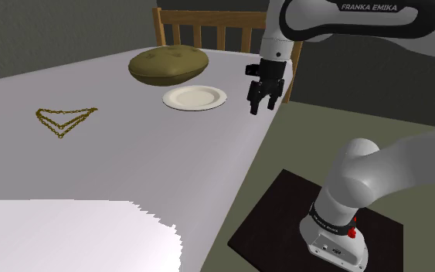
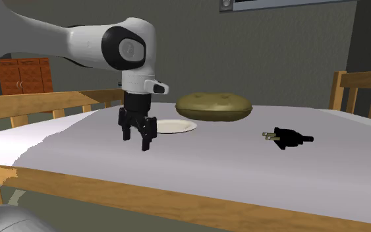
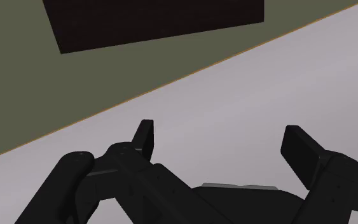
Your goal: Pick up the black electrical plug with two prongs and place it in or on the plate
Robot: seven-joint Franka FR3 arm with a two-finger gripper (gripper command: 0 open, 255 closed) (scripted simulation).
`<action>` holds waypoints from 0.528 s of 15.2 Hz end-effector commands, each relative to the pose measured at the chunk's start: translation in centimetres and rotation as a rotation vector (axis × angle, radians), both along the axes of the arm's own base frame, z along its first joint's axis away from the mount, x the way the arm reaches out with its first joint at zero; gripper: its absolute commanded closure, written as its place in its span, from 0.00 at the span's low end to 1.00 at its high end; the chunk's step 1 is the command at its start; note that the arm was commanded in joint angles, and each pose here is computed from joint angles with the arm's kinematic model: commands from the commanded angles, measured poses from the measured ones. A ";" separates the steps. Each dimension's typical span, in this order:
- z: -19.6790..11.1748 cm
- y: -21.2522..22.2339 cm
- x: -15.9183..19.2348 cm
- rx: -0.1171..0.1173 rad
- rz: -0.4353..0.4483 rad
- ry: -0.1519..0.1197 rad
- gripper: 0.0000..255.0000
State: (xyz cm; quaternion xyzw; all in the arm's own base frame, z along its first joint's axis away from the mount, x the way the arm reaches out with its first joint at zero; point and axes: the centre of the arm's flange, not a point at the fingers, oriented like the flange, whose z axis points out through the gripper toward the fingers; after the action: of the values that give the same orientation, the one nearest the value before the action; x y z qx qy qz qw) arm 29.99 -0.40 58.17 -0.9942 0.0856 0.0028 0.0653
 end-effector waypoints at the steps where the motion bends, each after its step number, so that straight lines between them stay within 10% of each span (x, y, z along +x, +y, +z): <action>1: 0.0 0.0 0.0 0.000 0.000 0.000 0.00; 8: 0.6 -6.7 5.8 -0.025 -0.083 0.003 0.00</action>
State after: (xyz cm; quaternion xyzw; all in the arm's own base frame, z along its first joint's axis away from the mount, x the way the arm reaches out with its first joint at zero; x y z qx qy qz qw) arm 34.74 -5.93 58.65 -0.9911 0.1211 0.0009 0.0551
